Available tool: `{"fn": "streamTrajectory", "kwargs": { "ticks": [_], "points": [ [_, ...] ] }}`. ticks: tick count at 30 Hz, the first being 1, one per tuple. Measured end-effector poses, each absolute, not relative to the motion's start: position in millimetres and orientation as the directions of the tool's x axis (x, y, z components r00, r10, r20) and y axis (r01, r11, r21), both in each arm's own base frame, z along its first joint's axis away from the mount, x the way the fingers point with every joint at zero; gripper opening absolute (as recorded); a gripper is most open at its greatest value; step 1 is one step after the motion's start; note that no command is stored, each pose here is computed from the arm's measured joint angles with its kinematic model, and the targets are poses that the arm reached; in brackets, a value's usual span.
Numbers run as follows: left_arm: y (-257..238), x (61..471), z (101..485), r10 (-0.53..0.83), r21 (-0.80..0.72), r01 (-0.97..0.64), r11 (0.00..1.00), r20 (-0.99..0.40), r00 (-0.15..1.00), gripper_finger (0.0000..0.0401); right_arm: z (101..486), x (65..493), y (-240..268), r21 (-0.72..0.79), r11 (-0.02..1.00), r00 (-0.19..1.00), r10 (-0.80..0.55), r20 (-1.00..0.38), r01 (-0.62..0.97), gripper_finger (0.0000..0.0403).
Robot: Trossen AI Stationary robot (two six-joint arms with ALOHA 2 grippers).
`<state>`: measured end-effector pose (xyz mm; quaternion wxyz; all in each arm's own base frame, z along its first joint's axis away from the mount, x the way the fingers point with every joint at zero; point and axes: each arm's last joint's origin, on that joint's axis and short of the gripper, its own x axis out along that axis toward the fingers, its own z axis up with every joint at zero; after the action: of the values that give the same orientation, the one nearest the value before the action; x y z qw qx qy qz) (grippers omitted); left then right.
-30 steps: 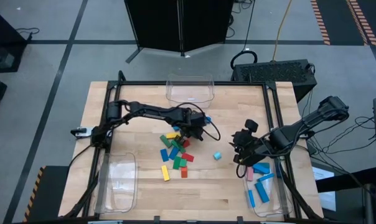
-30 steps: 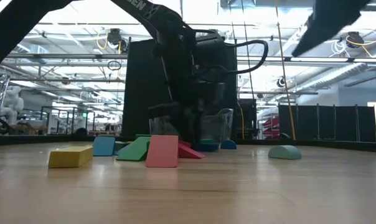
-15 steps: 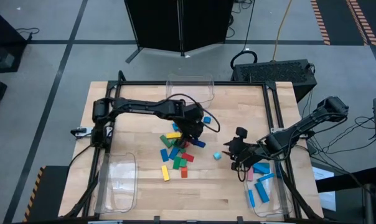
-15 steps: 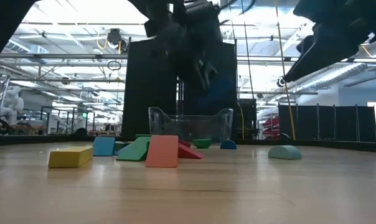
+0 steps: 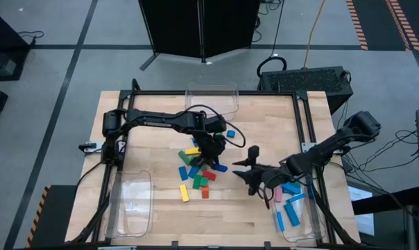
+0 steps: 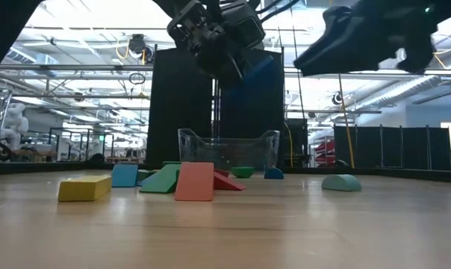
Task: Sort blocks by size
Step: Put the dark blue rectangle block into the bottom right transparent bin
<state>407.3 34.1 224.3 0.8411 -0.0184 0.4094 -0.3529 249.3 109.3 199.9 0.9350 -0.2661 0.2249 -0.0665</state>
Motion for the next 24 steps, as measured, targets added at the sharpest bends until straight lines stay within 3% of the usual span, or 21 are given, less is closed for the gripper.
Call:
{"fn": "streamTrajectory", "kwargs": {
  "ticks": [18, 24],
  "points": [
    [35, 408, 225, -0.599, -0.302, 0.582, 0.755, -0.678, 0.427, 0.0088, 191, 276, 95, -0.512, 0.856, 0.929, -0.126, -0.349, -0.076, 0.0143],
    [35, 409, 225, -0.599, -0.3, 0.583, 0.755, -0.677, 0.428, 0.0088, 191, 278, 91, -0.475, 0.876, 0.93, -0.102, -0.352, -0.084, 0.0114]
  ]
}}
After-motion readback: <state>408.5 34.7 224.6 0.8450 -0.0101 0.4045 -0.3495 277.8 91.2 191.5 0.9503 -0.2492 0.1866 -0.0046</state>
